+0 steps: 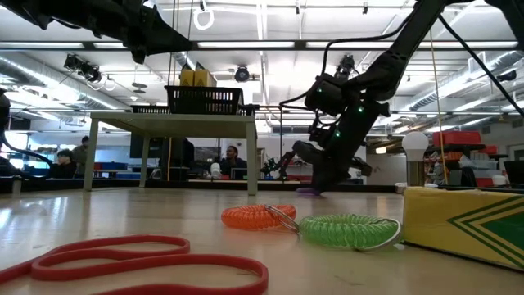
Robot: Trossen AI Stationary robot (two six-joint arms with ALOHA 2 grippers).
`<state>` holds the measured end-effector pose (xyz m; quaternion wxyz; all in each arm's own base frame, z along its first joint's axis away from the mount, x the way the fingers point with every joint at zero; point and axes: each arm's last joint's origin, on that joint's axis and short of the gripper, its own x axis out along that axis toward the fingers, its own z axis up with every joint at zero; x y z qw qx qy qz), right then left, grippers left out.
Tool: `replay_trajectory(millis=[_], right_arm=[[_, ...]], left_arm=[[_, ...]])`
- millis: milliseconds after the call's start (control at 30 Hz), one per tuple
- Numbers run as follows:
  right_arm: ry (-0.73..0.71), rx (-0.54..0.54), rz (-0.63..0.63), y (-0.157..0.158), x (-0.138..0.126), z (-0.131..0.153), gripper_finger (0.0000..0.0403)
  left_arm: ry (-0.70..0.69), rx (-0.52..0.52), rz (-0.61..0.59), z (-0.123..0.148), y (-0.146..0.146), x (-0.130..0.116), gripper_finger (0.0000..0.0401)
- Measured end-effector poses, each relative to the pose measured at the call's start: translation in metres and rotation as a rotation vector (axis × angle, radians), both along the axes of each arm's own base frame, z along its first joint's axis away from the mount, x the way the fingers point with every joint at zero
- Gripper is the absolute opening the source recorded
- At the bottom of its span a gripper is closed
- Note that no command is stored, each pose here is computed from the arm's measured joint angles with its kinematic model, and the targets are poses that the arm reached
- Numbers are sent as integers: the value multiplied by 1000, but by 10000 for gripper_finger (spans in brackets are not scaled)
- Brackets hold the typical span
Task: Pick & Place Office Desk Supplies
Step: Put the violet spring keychain into the top right black bin on the shelf
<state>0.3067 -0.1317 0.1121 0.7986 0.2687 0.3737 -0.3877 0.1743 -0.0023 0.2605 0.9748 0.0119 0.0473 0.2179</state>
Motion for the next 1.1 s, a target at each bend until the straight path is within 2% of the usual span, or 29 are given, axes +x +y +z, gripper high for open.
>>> replay_trajectory(millis=[133,200,300,467,567,700,800,900,1100], right_arm=[[-2,8,33,3,-1,5,36],[-28,-2,48,8,-1,17,24],[-81,-63,47,13,2,53,17],[-73,-231,45,12,12,124,19],[-112,-320,46,-3,24,164,19],[-151,-411,29,-33,42,195,18],[-183,-433,54,-54,61,203,18],[-175,-428,108,-71,81,197,18],[-172,-461,161,-85,106,192,19]], left_arm=[[0,0,0,0,0,0,18],[0,0,0,0,0,0,19],[0,0,0,0,0,0,19],[-1,0,0,0,0,0,19],[0,0,0,0,0,0,18],[0,0,0,0,0,0,19],[0,0,0,0,0,0,19],[0,0,0,0,0,0,18],[0,0,0,0,0,0,18]])
